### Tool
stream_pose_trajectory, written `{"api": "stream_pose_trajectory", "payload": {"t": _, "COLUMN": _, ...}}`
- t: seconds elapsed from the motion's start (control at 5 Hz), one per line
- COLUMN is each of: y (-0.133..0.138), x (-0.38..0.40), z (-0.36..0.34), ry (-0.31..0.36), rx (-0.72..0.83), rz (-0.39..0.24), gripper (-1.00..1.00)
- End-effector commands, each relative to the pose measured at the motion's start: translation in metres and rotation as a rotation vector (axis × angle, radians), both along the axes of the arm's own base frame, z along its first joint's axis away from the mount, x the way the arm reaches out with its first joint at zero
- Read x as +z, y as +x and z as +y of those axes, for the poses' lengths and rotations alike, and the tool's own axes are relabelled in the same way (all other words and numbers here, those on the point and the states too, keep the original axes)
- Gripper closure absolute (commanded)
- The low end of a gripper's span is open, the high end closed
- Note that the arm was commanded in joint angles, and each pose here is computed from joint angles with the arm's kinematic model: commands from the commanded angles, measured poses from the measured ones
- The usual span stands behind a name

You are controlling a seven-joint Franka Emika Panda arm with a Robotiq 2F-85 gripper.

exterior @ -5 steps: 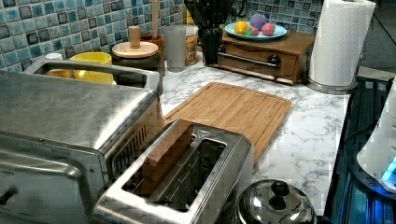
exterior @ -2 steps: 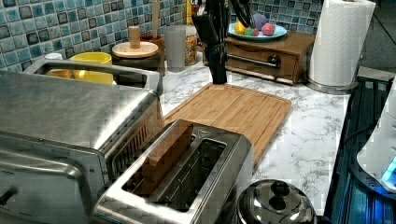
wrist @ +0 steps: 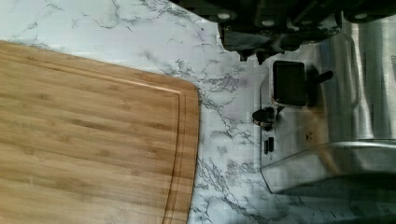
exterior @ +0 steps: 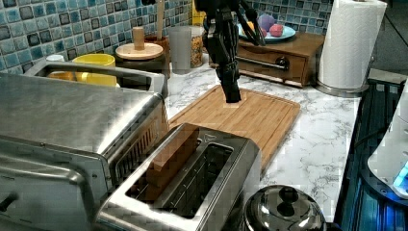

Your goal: Turn on the toaster.

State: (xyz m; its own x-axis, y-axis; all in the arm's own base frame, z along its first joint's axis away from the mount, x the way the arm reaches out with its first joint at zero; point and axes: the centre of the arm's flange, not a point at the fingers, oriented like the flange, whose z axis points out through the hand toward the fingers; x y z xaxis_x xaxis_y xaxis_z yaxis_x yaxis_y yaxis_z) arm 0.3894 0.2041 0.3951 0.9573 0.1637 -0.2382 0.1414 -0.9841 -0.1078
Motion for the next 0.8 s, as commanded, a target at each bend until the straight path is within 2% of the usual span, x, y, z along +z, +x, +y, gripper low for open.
{"api": "stream_pose_trajectory", "payload": {"t": 0.2, "y": -0.023, "x": 0.004, "z": 0.018, "ry": 0.185, "rx": 0.102, "rz": -0.009, "gripper": 1.00}}
{"api": "stream_pose_trajectory", "payload": {"t": 0.4, "y": -0.025, "x": -0.005, "z": 0.021, "ry": 0.188, "rx": 0.078, "rz": -0.034, "gripper": 1.00}}
{"api": "stream_pose_trajectory", "payload": {"t": 0.6, "y": -0.014, "x": -0.018, "z": 0.023, "ry": 0.122, "rx": 0.038, "rz": -0.024, "gripper": 1.00}}
{"api": "stream_pose_trajectory", "payload": {"t": 0.8, "y": -0.009, "x": -0.020, "z": 0.019, "ry": 0.150, "rx": -0.012, "rz": -0.043, "gripper": 1.00}}
